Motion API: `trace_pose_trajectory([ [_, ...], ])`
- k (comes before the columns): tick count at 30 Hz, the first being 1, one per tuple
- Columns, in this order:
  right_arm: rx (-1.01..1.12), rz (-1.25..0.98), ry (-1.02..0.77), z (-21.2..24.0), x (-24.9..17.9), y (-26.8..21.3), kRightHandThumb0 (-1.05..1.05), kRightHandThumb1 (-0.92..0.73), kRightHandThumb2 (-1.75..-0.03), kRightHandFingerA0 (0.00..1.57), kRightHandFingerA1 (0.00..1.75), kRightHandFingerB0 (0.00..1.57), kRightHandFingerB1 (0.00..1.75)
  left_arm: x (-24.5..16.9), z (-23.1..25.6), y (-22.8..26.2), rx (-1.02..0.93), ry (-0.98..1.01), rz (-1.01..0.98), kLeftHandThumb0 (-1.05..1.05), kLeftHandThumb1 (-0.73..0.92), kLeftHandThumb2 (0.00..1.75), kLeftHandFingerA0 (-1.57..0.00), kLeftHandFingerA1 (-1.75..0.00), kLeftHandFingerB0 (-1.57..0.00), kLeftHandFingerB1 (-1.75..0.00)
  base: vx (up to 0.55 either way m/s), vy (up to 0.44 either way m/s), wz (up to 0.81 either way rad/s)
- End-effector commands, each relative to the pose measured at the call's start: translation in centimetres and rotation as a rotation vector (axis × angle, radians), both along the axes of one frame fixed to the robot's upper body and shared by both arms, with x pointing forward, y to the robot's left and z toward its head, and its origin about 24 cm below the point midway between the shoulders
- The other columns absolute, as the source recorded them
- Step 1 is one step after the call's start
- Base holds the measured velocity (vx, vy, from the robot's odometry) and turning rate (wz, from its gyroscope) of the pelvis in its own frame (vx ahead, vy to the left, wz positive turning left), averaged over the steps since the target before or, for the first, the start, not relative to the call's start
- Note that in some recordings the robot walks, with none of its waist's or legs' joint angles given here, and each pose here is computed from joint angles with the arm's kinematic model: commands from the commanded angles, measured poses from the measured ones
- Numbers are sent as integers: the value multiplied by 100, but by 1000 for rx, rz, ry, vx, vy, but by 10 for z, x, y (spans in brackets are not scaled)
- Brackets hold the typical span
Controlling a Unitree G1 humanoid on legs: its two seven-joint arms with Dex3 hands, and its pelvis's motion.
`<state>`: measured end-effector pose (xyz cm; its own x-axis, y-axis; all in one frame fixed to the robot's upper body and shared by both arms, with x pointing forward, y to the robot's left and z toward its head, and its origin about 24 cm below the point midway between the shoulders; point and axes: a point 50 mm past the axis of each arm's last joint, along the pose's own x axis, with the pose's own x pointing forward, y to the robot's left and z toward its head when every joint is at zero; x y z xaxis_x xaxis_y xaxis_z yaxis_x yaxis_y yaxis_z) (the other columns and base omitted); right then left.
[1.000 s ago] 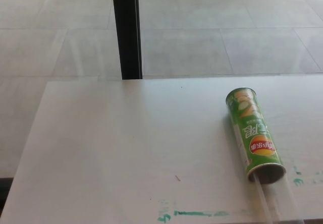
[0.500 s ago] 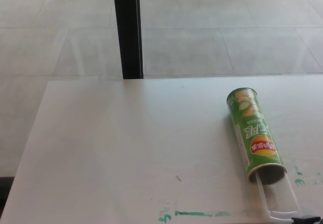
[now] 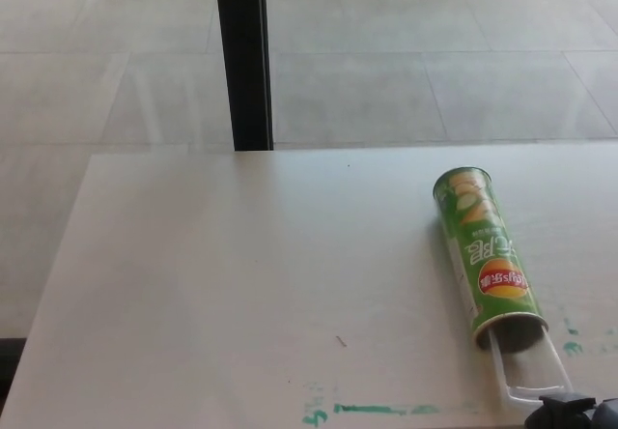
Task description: Use the right hand as a fist to push the chips tray inside its container kept in the middle of the desk
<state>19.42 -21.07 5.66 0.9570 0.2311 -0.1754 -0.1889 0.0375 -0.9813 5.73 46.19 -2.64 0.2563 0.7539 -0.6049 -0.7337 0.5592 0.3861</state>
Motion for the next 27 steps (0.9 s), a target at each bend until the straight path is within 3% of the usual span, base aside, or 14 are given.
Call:
trace_pose_trajectory([
  [1,-53,-24,-48,8,11,-8,-56,-88,-66,79,95,49,43,-3,6,5,7,-6,40,-72,92,68,-50,-61,-38,-47,0,0,0],
  [3,-60,-30,-56,9,14,-10,-56,-86,-66,80,102,50,43,-2,5,5,1,-3,36,-69,73,109,-45,-65,-31,-56,0,0,0],
  [4,-64,-32,-62,9,17,-11,-56,-86,-66,81,101,50,44,-2,5,5,-2,-5,39,-71,92,68,-49,-59,-39,-47,0,0,0],
  [6,-66,-33,-67,10,19,-11,-56,-86,-66,81,101,50,44,-2,5,5,-3,-10,45,-71,92,68,-49,-59,-39,-47,0,0,0],
  [7,-66,-42,-86,10,22,-13,-49,-66,-107,79,94,40,58,-3,5,5,11,2,15,-71,92,71,-47,-62,-36,-48,0,0,0],
  [9,-83,-46,-96,11,28,-17,-56,-86,-66,81,108,51,43,-5,4,4,15,20,17,-73,92,70,-51,-62,-42,-49,0,0,0],
  [10,-80,-53,-97,11,30,-18,-50,-67,-108,79,98,39,57,-6,4,4,3,1,13,-78,78,87,-48,-65,-37,-53,0,0,0],
  [12,-74,-63,-117,11,36,-20,-54,-84,-65,83,112,52,44,-5,5,5,17,27,20,-73,92,68,-54,-63,-46,-50,0,0,0],
  [13,-72,-71,-119,11,40,-20,-48,-66,-107,82,102,38,57,-5,4,5,12,8,48,-73,91,67,-51,-64,-48,-52,0,0,0],
  [18,-42,-80,-156,11,51,-17,-44,-64,-106,82,100,39,58,-5,5,5,24,30,8,-78,78,91,-49,-67,-39,-55,0,0,0],
  [19,-35,-83,-156,10,53,-16,-50,-83,-65,82,110,51,43,-5,5,5,17,23,20,-72,92,70,-50,-62,-43,-50,0,0,0],
  [24,5,-80,-165,2,56,-10,-42,-63,-105,82,102,40,58,-5,6,5,4,-4,34,-72,92,69,-44,-60,-38,-48,0,0,0],
  [25,8,-81,-159,1,57,-9,-49,-83,-64,81,113,51,44,-6,6,6,7,-1,30,-73,92,71,-47,-61,-42,-50,0,0,0],
  [27,18,-77,-164,-1,58,-7,-49,-82,-64,83,109,52,44,-6,6,6,21,20,12,-73,92,71,-49,-60,-42,-48,0,0,0],
])
